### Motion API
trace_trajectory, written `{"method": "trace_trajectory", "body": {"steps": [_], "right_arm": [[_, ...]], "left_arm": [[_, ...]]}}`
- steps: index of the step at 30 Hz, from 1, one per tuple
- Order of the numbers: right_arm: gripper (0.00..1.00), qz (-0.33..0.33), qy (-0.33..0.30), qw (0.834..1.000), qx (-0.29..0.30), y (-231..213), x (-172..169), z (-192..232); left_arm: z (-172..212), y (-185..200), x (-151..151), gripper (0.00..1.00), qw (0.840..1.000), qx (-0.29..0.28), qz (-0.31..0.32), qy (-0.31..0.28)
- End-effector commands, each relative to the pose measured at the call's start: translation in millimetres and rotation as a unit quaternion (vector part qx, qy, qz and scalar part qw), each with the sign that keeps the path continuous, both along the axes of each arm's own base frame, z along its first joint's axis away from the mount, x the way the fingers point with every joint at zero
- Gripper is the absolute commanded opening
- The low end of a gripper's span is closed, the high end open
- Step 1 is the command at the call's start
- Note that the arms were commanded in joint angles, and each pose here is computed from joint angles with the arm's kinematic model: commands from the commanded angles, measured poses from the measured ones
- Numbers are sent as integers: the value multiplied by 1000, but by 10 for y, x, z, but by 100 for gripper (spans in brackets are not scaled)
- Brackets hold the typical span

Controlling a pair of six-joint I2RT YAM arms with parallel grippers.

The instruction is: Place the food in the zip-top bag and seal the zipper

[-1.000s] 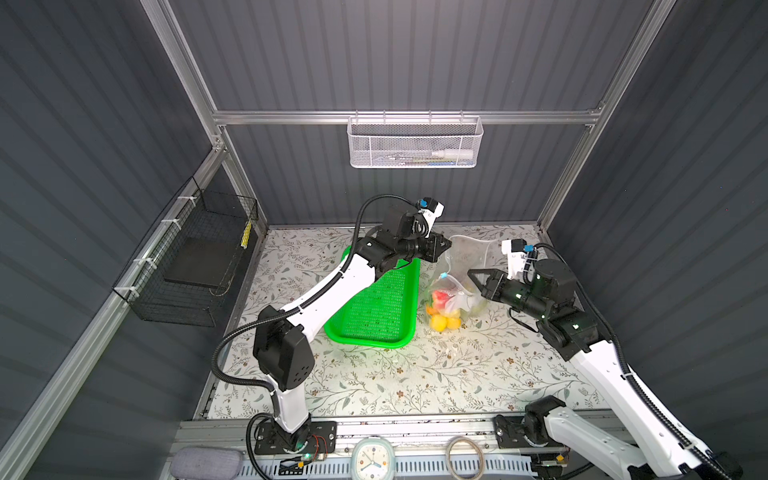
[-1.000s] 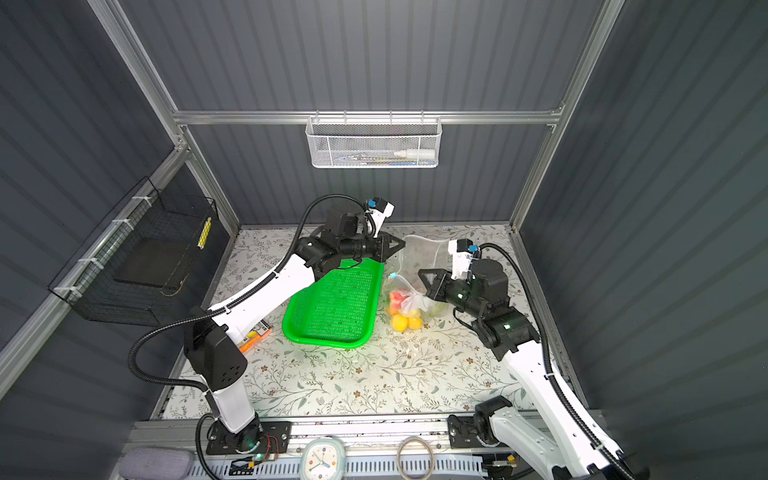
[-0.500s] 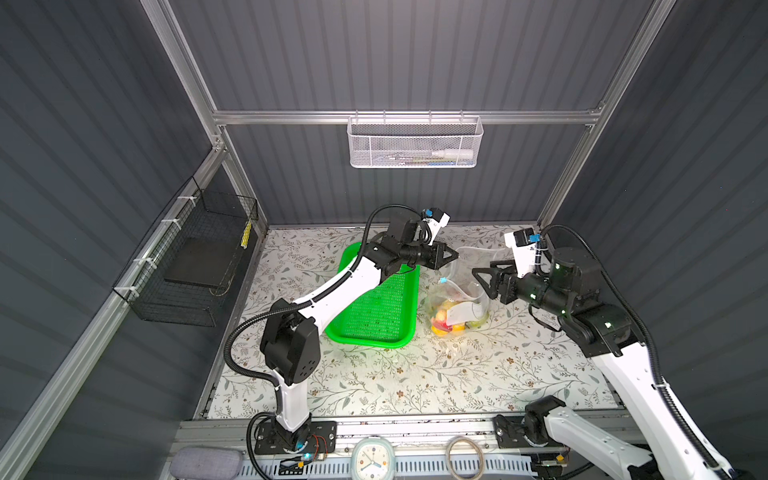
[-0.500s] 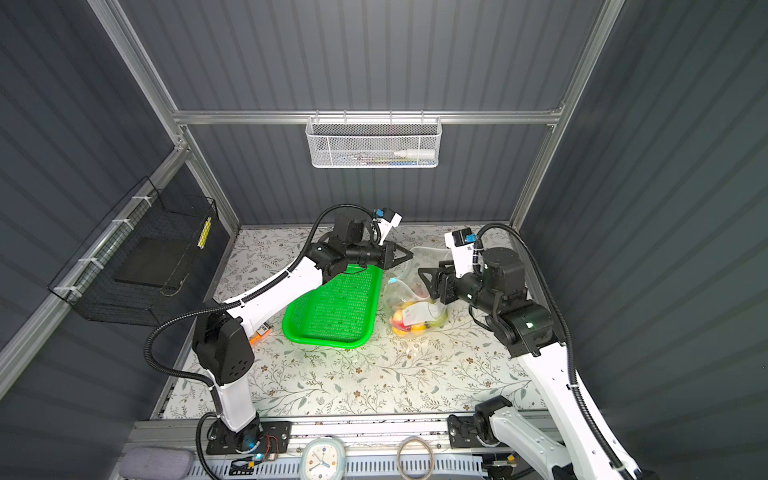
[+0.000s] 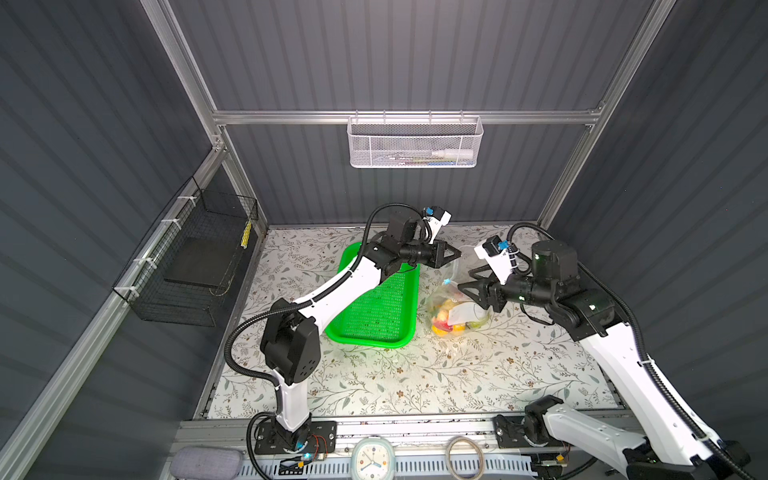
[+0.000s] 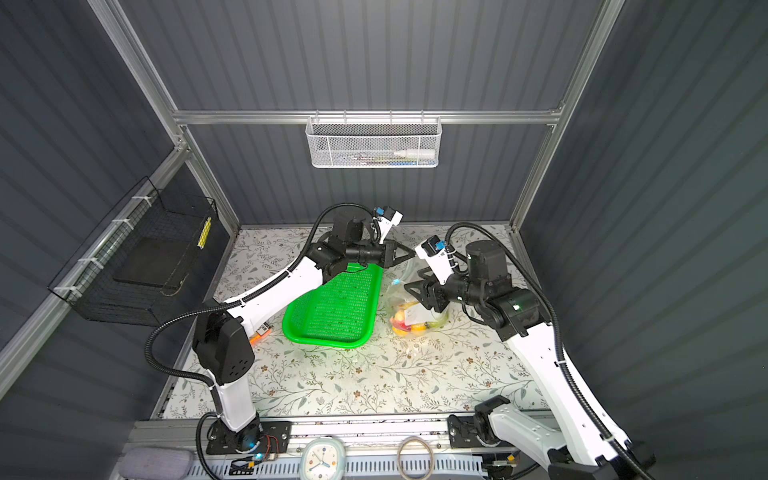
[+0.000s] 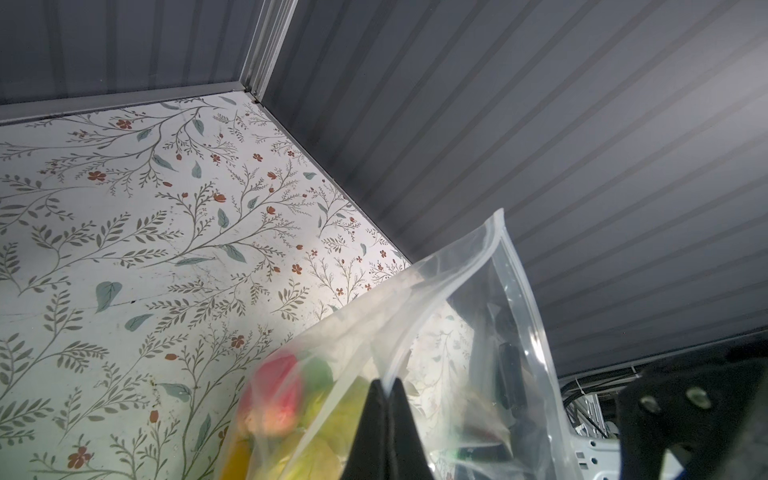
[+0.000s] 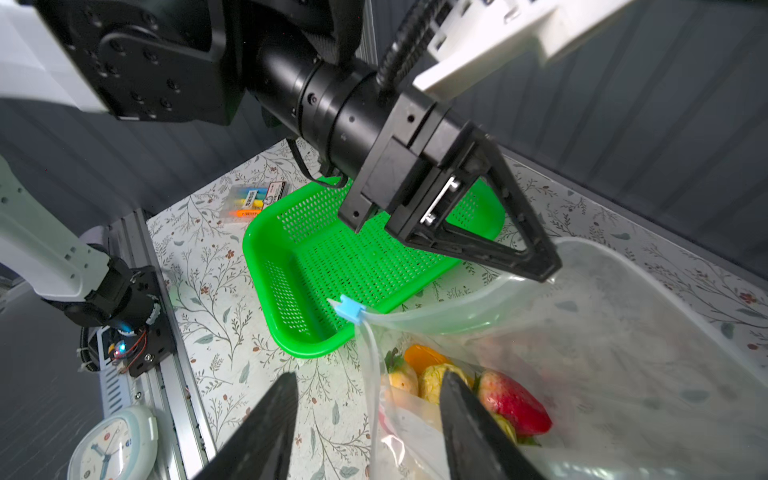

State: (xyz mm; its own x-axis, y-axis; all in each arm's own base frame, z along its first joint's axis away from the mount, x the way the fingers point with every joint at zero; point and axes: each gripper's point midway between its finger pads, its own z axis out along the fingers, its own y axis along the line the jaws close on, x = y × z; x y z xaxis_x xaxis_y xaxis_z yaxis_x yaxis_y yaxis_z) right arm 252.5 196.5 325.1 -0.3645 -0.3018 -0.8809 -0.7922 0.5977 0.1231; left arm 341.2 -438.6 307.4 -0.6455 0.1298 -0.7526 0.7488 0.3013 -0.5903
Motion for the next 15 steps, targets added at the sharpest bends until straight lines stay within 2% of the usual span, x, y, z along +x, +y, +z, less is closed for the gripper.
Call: {"method": "trace_trajectory", "body": {"steps": [1,7,12,15], "right_arm": [[54,24,9,1000,-6,79,-41,-75],[44,7,32,999,-31,79,87,-303],[23,-4,33,999,-27,81,133,-346],[14,-9,36,999,-24,86,155,-388]], "left_arm": [[-26,-66,-50,0,1000,-6,-17,8],[-33,-61,-61,0,1000,-4,-18,10],[-52,-64,-67,0,1000,-3,-20,13],[-43,-69,-72,0,1000,-5,-21,15]]}}
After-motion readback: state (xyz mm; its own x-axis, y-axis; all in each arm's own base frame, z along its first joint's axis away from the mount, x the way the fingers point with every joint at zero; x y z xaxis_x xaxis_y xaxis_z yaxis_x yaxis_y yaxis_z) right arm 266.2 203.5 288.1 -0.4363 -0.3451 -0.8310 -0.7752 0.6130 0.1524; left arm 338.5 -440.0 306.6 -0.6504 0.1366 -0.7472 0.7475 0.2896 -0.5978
